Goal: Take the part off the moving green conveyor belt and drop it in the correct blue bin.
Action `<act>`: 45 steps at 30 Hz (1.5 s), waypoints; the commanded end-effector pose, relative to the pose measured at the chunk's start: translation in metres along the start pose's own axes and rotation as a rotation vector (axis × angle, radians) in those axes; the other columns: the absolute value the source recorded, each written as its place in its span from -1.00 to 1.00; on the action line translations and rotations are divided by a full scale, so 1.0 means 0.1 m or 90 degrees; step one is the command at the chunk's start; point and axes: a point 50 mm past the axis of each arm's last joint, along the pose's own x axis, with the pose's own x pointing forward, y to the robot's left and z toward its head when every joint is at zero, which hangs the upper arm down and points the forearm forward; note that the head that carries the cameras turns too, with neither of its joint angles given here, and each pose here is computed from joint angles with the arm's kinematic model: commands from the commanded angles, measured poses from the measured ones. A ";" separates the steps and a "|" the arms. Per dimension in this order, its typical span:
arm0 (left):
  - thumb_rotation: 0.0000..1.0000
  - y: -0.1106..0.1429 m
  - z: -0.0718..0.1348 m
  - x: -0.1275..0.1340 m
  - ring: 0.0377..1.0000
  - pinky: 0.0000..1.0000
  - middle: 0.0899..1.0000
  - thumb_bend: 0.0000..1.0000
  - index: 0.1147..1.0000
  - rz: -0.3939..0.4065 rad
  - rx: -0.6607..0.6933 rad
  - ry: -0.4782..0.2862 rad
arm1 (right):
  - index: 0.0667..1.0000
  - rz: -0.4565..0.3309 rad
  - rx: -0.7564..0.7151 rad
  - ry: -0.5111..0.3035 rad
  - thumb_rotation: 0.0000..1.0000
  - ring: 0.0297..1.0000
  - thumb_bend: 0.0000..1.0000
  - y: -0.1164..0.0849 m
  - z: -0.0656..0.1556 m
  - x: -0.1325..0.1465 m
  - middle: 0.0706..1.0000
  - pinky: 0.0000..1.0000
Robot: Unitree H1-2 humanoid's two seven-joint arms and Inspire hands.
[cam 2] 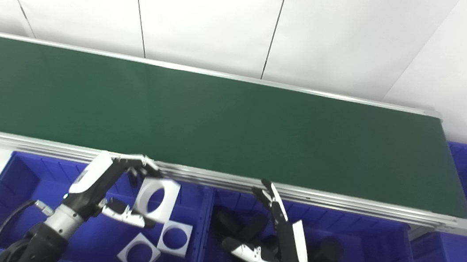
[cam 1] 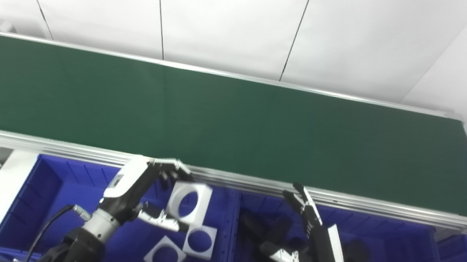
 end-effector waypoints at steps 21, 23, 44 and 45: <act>-0.51 -0.05 0.06 0.20 0.84 0.69 0.82 0.49 0.79 -0.164 0.107 0.170 | 0.87 -0.007 -0.001 -0.007 0.03 0.71 0.94 -0.02 0.15 -0.04 0.67 0.75; -0.34 -0.01 0.12 0.16 0.82 0.63 0.87 0.70 0.88 -0.141 0.006 0.154 | 0.88 -0.002 -0.008 -0.003 0.03 0.71 0.95 -0.03 0.16 -0.05 0.68 0.68; -0.37 -0.10 0.22 -0.10 0.75 0.77 0.71 0.83 0.71 0.034 -0.412 -0.088 | 0.87 0.042 -0.027 0.018 -0.08 0.75 1.00 -0.11 0.22 -0.10 0.75 0.75; -0.38 -0.10 0.21 -0.09 0.75 0.77 0.70 0.83 0.71 0.032 -0.413 -0.087 | 0.87 0.042 -0.027 0.019 -0.08 0.74 1.00 -0.11 0.22 -0.09 0.74 0.74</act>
